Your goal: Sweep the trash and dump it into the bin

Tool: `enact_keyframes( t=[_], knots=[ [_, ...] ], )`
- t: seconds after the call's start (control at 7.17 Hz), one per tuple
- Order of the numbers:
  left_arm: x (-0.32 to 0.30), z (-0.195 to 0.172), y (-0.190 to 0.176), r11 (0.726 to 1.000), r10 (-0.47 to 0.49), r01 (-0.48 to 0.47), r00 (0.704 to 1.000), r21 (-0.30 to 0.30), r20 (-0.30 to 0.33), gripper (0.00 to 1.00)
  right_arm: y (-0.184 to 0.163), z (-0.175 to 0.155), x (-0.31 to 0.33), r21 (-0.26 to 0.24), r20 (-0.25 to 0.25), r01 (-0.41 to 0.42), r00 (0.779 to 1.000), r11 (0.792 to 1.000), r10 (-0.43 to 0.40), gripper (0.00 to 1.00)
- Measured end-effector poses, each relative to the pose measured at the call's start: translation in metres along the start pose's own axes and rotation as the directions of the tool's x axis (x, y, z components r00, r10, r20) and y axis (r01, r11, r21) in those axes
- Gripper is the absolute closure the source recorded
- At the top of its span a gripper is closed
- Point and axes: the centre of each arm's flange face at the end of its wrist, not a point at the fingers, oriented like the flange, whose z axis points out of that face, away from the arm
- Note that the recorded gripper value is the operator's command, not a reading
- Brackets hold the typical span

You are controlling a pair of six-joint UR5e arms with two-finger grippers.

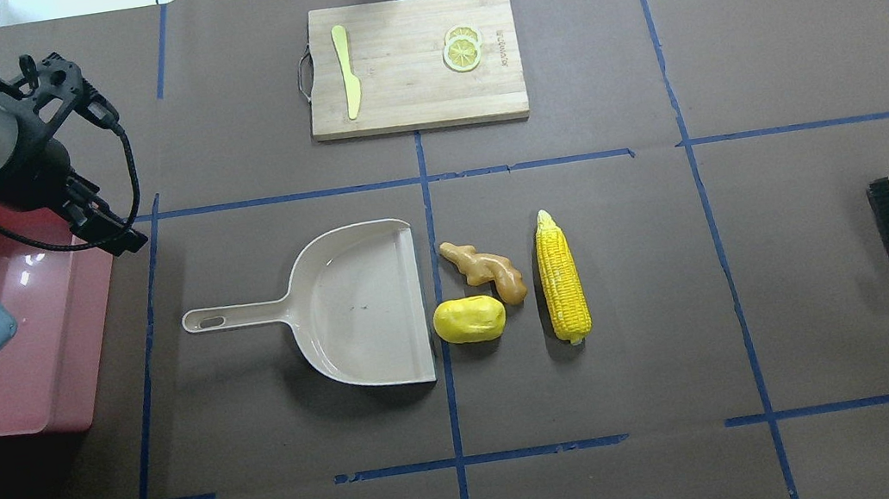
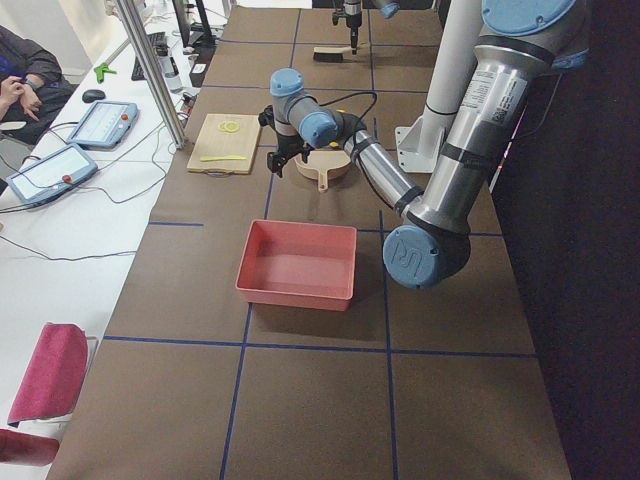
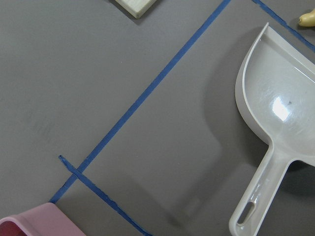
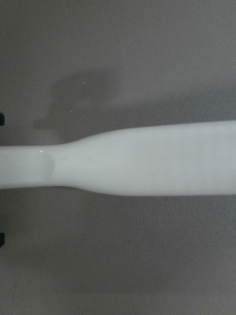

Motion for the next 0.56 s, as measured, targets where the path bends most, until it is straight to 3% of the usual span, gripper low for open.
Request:
enact_keyframes(
  t=[0.14, 0.56],
  knots=[
    [0.0002, 0.0002, 0.0000, 1.000, 0.000, 0.000, 1.000, 0.000, 0.000, 0.00, 0.0007, 0.0008, -0.0005, -0.003, -0.001, 0.001, 1.000, 1.000, -0.001, 1.00],
    [0.0005, 0.0016, 0.0000, 1.000, 0.003, -0.003, 1.000, -0.002, 0.000, 0.00, 0.0056, -0.0015, 0.0048, -0.007, -0.004, -0.008, 1.000, 1.000, 0.008, 1.00]
  ],
)
